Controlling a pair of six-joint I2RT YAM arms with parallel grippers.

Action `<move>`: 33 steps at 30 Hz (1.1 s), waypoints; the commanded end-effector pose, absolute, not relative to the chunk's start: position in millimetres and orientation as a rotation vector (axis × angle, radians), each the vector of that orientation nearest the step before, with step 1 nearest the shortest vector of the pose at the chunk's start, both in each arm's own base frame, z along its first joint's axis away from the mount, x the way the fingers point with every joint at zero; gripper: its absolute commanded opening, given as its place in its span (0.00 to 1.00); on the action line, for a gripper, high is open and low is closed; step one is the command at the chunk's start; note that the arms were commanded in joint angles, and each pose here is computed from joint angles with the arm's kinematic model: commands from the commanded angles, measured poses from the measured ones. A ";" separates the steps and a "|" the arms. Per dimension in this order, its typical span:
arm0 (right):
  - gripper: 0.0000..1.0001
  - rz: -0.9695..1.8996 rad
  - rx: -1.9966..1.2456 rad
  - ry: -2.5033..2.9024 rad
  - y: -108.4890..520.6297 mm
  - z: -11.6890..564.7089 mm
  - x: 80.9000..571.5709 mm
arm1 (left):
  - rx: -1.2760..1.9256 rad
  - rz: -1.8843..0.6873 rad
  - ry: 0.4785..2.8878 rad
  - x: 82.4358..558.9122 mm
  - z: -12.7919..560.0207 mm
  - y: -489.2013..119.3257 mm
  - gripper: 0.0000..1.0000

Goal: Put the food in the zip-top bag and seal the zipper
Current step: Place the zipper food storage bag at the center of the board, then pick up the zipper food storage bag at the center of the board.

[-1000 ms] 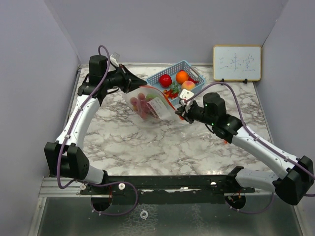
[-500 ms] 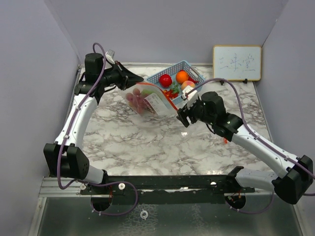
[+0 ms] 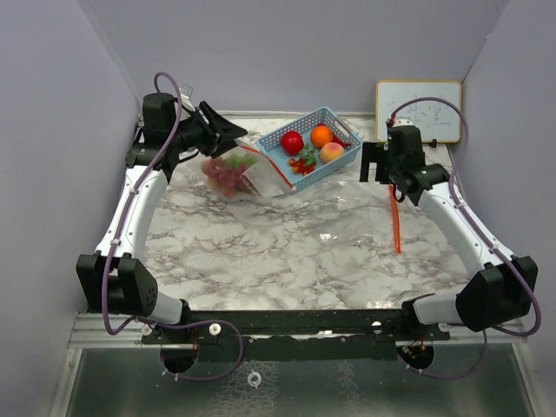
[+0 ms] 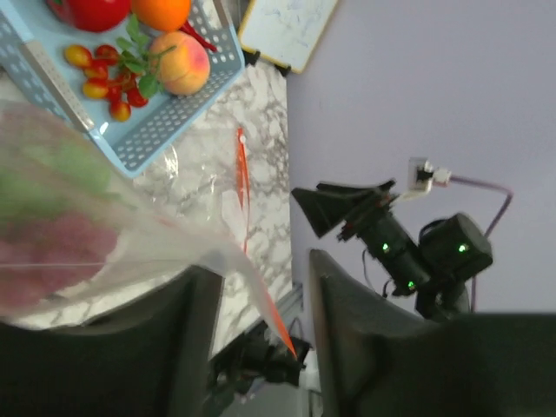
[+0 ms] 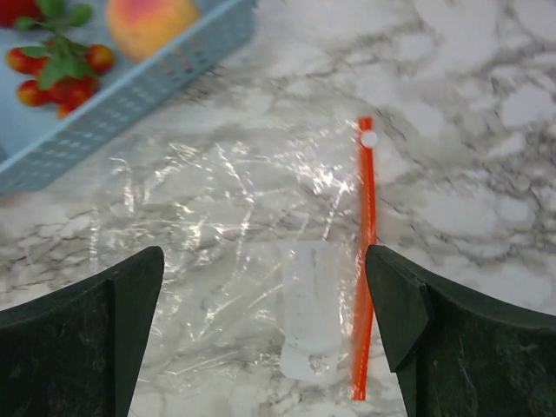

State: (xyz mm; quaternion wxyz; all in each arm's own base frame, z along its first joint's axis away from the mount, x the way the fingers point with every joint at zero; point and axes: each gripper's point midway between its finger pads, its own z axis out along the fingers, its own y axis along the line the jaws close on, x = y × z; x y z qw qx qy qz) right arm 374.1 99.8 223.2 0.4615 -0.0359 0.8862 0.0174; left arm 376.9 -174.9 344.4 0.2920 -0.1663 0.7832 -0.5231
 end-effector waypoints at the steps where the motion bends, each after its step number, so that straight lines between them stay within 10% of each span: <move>1: 1.00 -0.049 0.132 2.357 58.2 174.9 352.7 | -0.311 -1.154 2.085 382.9 331.0 -155.4 0.69; 4: 1.00 -0.063 0.269 2.416 30.1 150.3 349.6 | -0.258 -0.958 2.135 388.5 313.0 -137.9 0.99; 21: 0.79 0.206 0.594 2.732 13.4 22.4 307.4 | -0.229 -0.968 2.148 406.9 308.3 -141.5 0.92; 23: 0.62 0.216 0.565 2.732 13.7 18.6 311.4 | -0.230 -0.981 2.138 406.3 313.0 -142.7 0.89; 26: 0.07 0.300 0.509 2.705 23.3 25.8 318.9 | -0.231 -0.995 2.114 406.4 323.4 -143.9 0.82; 33: 0.02 0.434 0.341 2.507 41.2 109.0 348.8 | -0.188 -1.170 1.967 414.7 388.1 -170.2 0.58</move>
